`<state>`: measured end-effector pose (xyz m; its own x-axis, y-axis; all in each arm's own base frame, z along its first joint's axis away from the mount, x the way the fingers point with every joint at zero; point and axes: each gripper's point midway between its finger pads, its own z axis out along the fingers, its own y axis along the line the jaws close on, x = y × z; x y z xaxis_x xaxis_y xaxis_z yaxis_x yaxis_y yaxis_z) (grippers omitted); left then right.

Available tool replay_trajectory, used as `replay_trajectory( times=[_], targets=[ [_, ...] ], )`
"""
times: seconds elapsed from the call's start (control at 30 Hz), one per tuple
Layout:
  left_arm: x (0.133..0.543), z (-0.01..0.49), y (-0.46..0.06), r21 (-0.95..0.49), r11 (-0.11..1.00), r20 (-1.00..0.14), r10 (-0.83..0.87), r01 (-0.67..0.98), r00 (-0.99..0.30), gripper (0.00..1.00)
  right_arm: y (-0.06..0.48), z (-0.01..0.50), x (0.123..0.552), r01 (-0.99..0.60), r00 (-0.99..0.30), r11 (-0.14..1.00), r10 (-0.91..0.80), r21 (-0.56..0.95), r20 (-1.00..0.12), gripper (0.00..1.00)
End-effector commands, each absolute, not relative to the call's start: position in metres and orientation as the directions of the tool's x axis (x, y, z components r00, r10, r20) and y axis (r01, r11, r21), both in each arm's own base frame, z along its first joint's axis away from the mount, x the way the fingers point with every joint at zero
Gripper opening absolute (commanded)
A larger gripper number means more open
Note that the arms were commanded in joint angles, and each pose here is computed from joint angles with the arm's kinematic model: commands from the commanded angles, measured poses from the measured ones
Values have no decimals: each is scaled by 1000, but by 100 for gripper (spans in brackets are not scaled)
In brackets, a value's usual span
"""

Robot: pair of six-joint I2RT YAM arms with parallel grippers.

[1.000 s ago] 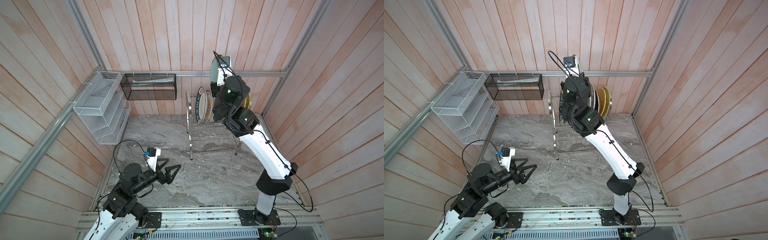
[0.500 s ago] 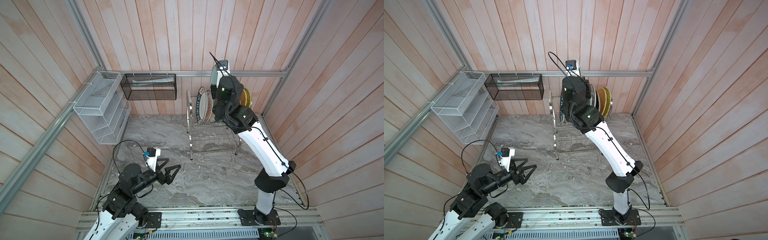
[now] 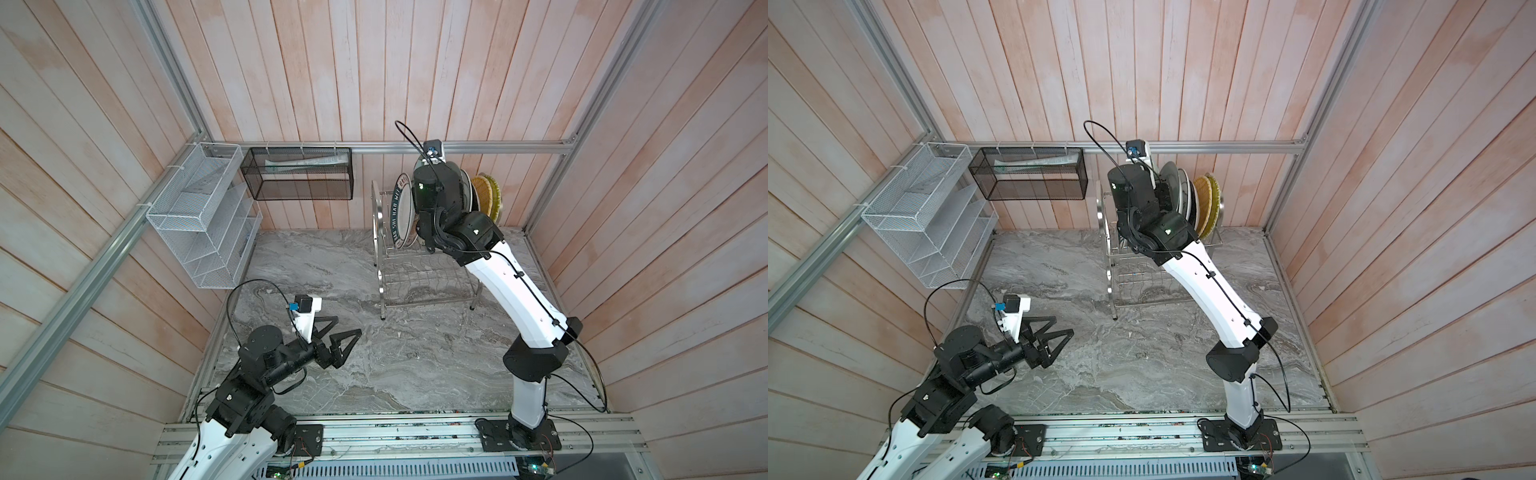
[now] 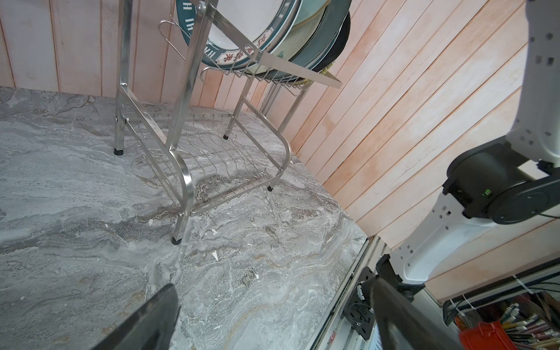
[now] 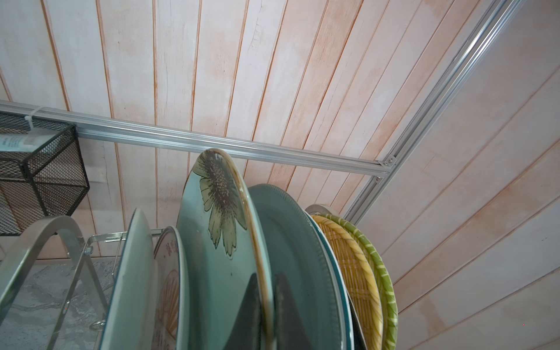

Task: Load plates into a dish rack
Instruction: Place the plate on the dish rack.

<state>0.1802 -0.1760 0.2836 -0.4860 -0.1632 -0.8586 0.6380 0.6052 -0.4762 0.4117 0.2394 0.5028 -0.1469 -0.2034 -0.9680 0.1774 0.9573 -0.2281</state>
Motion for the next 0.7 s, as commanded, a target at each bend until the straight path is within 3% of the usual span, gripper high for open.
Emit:
replay_trajectory(
  times=[0.0, 0.67],
  targets=[
    [179, 286, -178, -464, 592, -867, -153, 659, -473, 100, 239, 520, 407, 188, -87, 978, -73, -88, -994, 0],
    [184, 286, -175, -483, 577, -860, -169, 659, -482, 100, 253, 474, 414, 160, -198, 981, -81, -113, -977, 0]
  ],
)
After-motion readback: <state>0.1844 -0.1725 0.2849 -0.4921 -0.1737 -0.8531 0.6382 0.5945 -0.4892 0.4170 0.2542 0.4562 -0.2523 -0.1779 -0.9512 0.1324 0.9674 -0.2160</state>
